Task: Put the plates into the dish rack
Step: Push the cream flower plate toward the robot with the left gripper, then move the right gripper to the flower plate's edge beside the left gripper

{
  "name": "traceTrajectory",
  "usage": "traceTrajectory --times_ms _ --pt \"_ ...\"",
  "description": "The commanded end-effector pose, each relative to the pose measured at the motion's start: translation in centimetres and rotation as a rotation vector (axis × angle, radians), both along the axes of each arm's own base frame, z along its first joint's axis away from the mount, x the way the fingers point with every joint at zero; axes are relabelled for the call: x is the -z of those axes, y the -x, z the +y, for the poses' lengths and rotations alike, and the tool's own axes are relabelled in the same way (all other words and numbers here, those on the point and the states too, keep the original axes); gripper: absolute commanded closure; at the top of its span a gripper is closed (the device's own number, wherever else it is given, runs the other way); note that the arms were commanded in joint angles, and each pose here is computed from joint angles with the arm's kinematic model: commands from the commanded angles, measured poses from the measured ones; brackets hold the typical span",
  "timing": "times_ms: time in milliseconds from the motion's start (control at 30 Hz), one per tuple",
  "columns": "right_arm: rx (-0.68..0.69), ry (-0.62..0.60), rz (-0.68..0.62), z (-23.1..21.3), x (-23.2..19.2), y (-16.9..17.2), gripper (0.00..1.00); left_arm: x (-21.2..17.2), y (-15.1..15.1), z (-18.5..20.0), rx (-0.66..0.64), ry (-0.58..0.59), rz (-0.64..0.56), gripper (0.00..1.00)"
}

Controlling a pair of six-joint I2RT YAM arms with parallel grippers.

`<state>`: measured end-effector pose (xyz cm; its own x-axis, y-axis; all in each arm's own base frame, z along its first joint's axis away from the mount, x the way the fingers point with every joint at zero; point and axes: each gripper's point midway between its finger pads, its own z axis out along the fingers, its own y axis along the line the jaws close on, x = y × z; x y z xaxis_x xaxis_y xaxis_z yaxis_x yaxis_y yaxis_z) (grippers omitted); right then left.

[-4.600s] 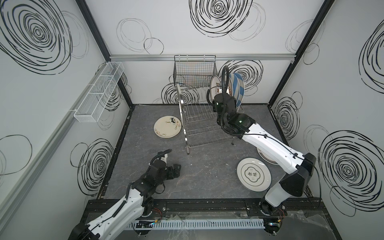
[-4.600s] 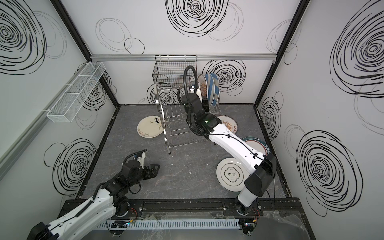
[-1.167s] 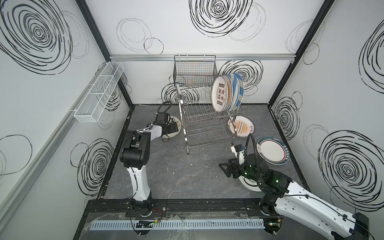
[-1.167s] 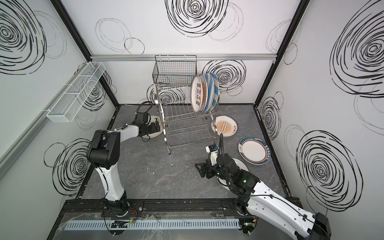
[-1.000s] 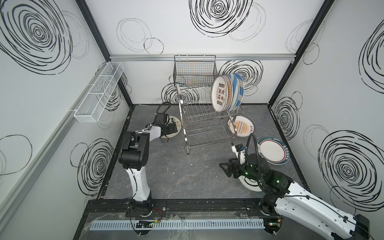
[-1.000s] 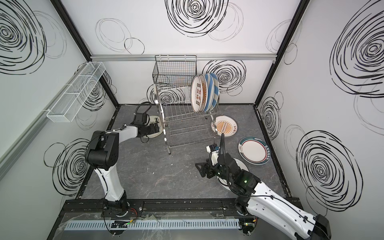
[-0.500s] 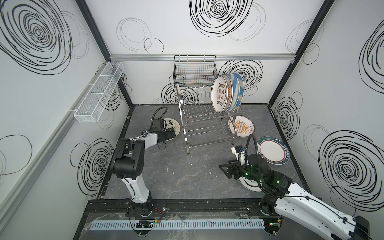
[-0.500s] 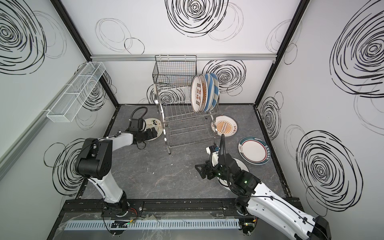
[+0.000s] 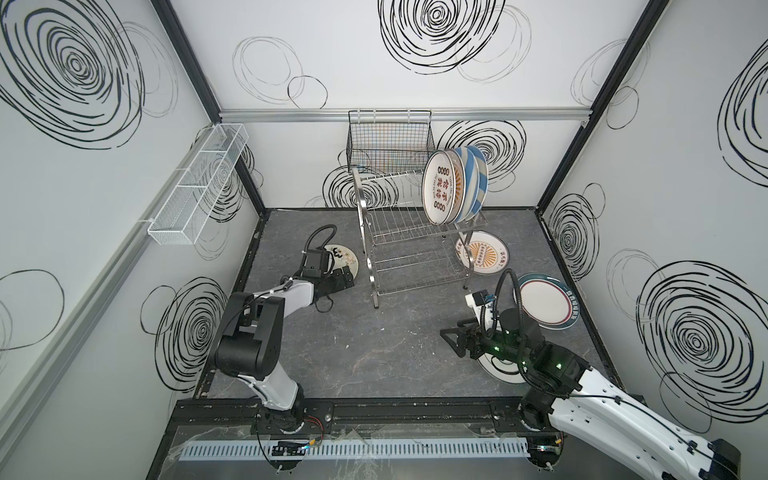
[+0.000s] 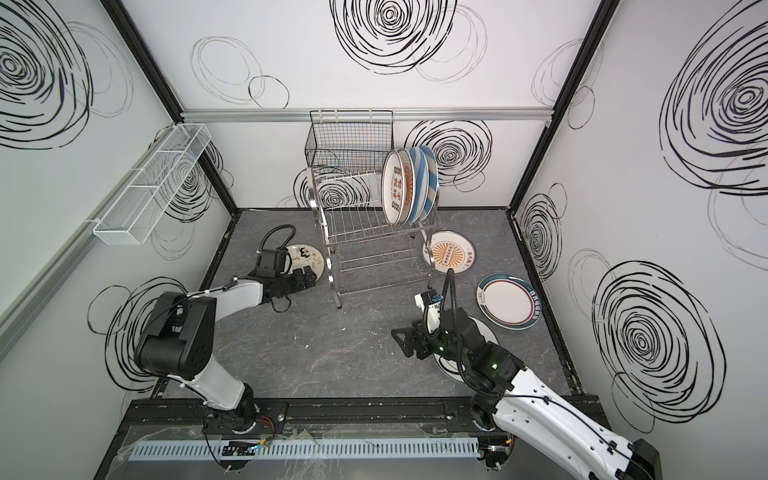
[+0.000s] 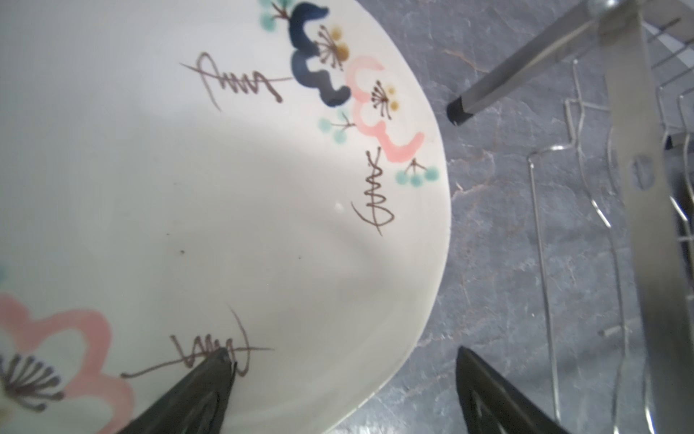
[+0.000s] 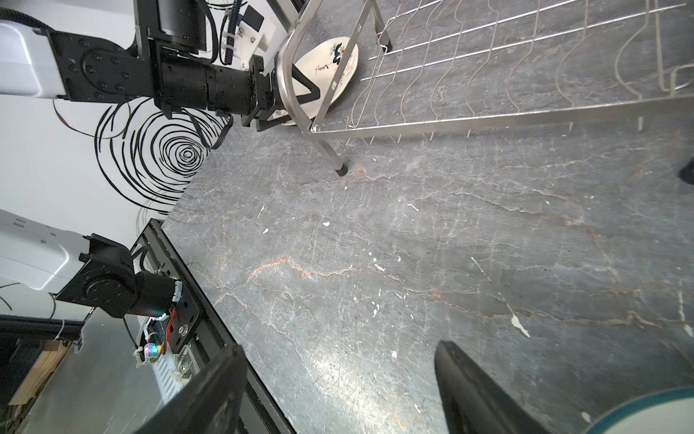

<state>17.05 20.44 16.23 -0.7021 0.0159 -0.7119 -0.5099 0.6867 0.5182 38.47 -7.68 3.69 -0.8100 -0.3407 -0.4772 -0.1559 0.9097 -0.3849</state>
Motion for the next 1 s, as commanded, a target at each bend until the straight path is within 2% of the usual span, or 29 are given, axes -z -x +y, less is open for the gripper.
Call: traceTrajectory --times_ms 0,467,633,767,967 --pt "-0.004 -0.025 -0.007 0.1 -0.2 0.0 0.17 4.6 7.2 -1.2 0.005 0.074 0.276 0.04" --pt "-0.001 -0.05 0.001 -0.1 -0.1 0.2 0.17 2.9 14.9 -2.2 -0.023 0.151 0.25 0.04" --pt "-0.009 -0.067 0.006 0.2 -0.2 0.2 0.17 1.9 16.7 -4.2 -0.01 0.17 0.229 0.04" --pt "-0.022 -0.104 0.022 0.7 -0.2 0.3 0.17 1.8 18.5 -6.1 -0.016 0.242 0.223 0.04" --pt "-0.086 -0.185 0.113 2.5 1.2 1.0 0.18 -0.6 19.6 -9.2 0.033 0.279 0.173 0.04"
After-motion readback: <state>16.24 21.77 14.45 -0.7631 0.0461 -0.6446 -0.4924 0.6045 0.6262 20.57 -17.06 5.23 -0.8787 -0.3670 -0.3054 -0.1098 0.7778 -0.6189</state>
